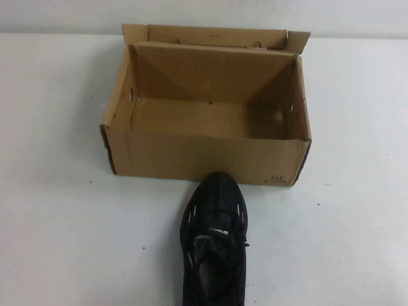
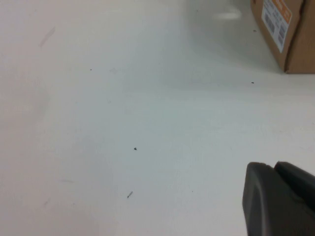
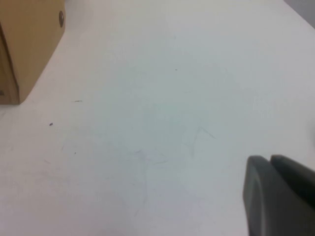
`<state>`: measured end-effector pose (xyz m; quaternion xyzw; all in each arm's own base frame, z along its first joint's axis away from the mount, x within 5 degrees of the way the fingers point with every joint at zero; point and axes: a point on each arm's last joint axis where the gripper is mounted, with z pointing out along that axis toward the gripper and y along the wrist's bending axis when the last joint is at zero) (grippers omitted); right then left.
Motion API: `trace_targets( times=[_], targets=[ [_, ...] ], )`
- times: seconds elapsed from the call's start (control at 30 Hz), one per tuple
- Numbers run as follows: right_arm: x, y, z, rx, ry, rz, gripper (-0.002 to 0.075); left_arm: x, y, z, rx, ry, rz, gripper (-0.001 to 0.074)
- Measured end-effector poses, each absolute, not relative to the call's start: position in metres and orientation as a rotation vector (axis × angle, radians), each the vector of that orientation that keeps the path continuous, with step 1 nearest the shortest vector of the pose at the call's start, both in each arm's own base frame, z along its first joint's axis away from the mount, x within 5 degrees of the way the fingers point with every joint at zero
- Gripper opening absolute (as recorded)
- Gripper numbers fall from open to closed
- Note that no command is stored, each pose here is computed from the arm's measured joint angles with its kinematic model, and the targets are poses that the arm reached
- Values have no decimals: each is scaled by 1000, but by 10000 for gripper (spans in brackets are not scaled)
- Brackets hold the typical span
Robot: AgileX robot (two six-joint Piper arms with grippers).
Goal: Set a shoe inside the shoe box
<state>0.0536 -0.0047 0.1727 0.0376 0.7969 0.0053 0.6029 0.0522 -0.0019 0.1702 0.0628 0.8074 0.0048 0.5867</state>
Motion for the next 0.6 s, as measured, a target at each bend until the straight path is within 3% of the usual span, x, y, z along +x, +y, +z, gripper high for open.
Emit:
trace_targets(
  times=[0.6],
  targets=[
    [54, -4, 172, 110, 1847, 46, -17, 52, -1, 170, 158, 1882, 32, -4]
  ],
)
